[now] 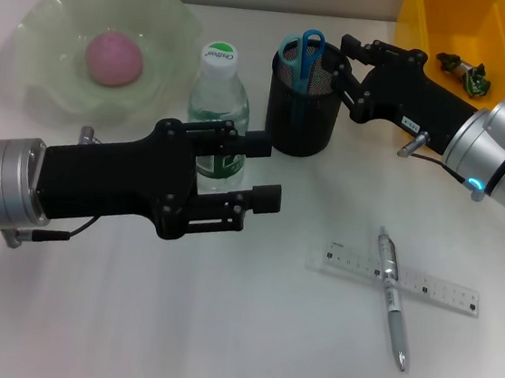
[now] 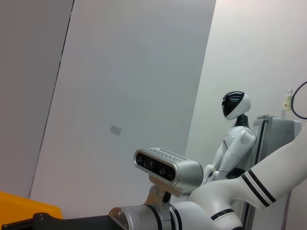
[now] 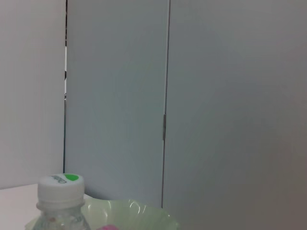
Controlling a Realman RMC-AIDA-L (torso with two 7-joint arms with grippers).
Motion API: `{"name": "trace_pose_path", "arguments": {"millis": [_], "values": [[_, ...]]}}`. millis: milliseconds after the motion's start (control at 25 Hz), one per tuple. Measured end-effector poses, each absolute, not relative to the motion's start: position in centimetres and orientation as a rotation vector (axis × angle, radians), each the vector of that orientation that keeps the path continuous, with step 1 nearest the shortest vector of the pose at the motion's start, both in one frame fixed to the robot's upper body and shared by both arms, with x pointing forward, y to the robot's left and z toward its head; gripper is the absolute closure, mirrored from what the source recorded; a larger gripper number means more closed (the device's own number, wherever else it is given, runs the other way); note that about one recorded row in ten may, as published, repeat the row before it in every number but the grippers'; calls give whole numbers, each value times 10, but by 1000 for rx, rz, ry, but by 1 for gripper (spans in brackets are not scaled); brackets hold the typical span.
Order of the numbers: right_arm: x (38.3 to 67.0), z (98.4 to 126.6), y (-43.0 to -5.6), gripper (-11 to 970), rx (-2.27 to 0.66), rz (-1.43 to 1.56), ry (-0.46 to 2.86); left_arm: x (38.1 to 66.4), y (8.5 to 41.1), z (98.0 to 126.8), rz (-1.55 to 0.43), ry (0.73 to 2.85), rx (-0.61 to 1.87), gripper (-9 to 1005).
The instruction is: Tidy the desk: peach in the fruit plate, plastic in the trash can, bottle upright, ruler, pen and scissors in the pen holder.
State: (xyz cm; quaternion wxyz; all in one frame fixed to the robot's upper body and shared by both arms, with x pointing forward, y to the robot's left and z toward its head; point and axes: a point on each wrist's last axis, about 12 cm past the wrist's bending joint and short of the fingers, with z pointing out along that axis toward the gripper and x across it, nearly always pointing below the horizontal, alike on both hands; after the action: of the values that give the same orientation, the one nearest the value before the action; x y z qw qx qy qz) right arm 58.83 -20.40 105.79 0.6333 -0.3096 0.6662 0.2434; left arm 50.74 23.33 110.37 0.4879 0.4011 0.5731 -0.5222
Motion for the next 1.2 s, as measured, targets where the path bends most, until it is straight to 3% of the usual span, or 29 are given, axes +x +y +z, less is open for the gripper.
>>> {"name": "trace_pose_path", "arguments": {"millis": [360, 880, 1200], "values": [[571, 1059, -212, 677, -683, 644, 1463, 507, 233, 1104, -1270, 1393, 977, 366], [496, 1062, -266, 574, -739, 859, 1338, 509, 233, 1104, -1229, 1360, 1020, 369], [466, 1065, -285, 290, -782, 943, 1344, 509, 233, 1104, -1221, 1367, 1018, 369]]}}
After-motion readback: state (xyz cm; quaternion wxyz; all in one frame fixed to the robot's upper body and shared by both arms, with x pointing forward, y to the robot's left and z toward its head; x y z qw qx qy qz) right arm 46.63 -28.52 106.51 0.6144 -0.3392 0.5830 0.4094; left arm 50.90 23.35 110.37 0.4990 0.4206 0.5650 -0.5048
